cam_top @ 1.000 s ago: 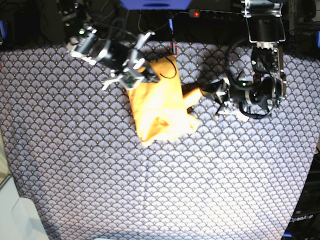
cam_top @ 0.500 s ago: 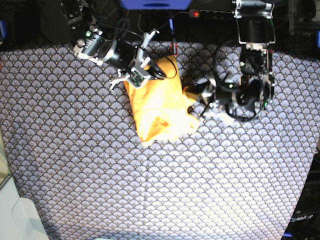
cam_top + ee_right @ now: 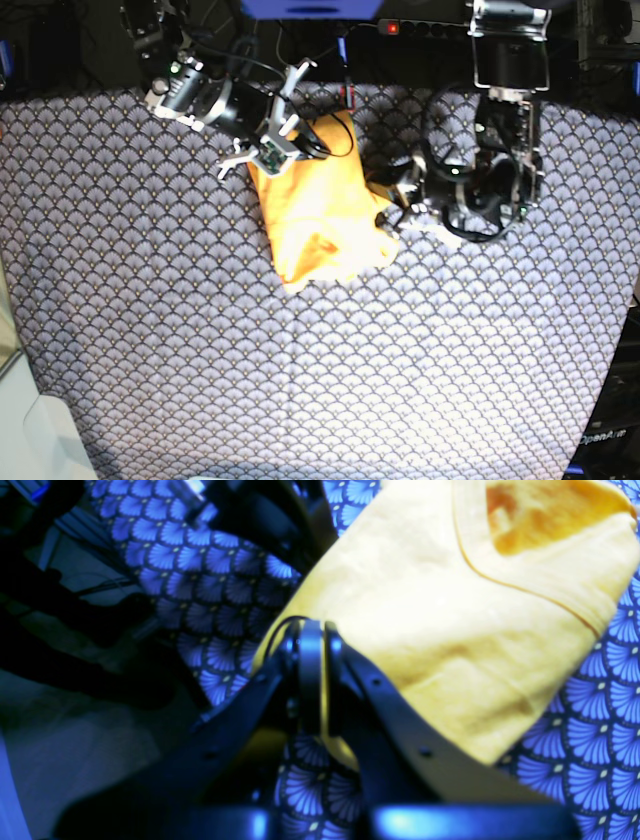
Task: Fold the T-shirt properly
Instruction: 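Grasp the bundle's collar end with the right gripper and hold it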
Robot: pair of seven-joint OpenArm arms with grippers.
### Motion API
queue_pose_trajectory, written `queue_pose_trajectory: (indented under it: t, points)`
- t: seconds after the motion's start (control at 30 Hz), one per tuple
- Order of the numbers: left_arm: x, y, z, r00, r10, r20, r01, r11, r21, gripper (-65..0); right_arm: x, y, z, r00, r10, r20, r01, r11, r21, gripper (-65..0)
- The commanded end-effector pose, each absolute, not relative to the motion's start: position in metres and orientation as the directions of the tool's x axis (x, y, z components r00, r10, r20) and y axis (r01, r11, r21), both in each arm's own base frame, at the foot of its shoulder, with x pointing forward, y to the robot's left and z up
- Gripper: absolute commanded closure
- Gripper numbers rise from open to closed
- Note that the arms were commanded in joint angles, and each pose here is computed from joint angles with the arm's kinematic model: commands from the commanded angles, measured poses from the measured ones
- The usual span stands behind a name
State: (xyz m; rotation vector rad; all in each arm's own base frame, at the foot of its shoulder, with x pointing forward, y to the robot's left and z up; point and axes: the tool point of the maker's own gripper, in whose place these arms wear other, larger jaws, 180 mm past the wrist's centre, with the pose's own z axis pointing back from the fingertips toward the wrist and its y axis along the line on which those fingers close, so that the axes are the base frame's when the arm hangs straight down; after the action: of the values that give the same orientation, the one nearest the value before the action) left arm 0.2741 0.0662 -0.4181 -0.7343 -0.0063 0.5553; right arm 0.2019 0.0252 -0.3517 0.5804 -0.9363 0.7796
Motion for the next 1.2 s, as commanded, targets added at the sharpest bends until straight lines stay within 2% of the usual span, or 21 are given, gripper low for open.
queue_pose_trajectory:
  t: [0.0, 0.27, 0.43, 0.63, 0.93, 1.17]
  points:
    - [0.282, 0.067, -0.403, 0.871, 0.464, -0.161, -0.443, 0.599, -0.667, 0.0, 0.206, 0.029, -0.339, 0.330, 0.300, 0.895, -0.803, 0.588, 0.099, 0.0]
    - [0.294, 0.095, -0.366, 0.823, 0.559, -0.102, -0.432, 0.500, -0.750, 0.0, 0.208, 0.029, -0.337, 0.325, 0.300, 0.897, -0.803, 0.588, 0.094, 0.0]
    - [0.287, 0.108, -0.381, 0.817, 0.562, -0.130, -0.474, 0.524, -0.708, 0.0, 0.212, 0.028, -0.337, 0.319, 0.302, 0.898, -0.804, 0.589, 0.087, 0.0]
    - [0.285, 0.124, -0.401, 0.811, 0.580, -0.082, -0.499, 0.610, -0.616, 0.0, 0.212, 0.028, -0.336, 0.317, 0.302, 0.899, -0.804, 0.589, 0.086, 0.0]
    - [0.287, 0.094, -0.401, 0.840, 0.535, -0.092, -0.465, 0.622, -0.629, 0.0, 0.212, 0.028, -0.336, 0.316, 0.302, 0.900, -0.804, 0.588, 0.085, 0.0]
    - [0.291, 0.090, -0.406, 0.846, 0.532, -0.040, -0.441, 0.654, -0.614, 0.0, 0.211, 0.026, -0.337, 0.313, 0.313, 0.897, -0.807, 0.586, 0.078, 0.0]
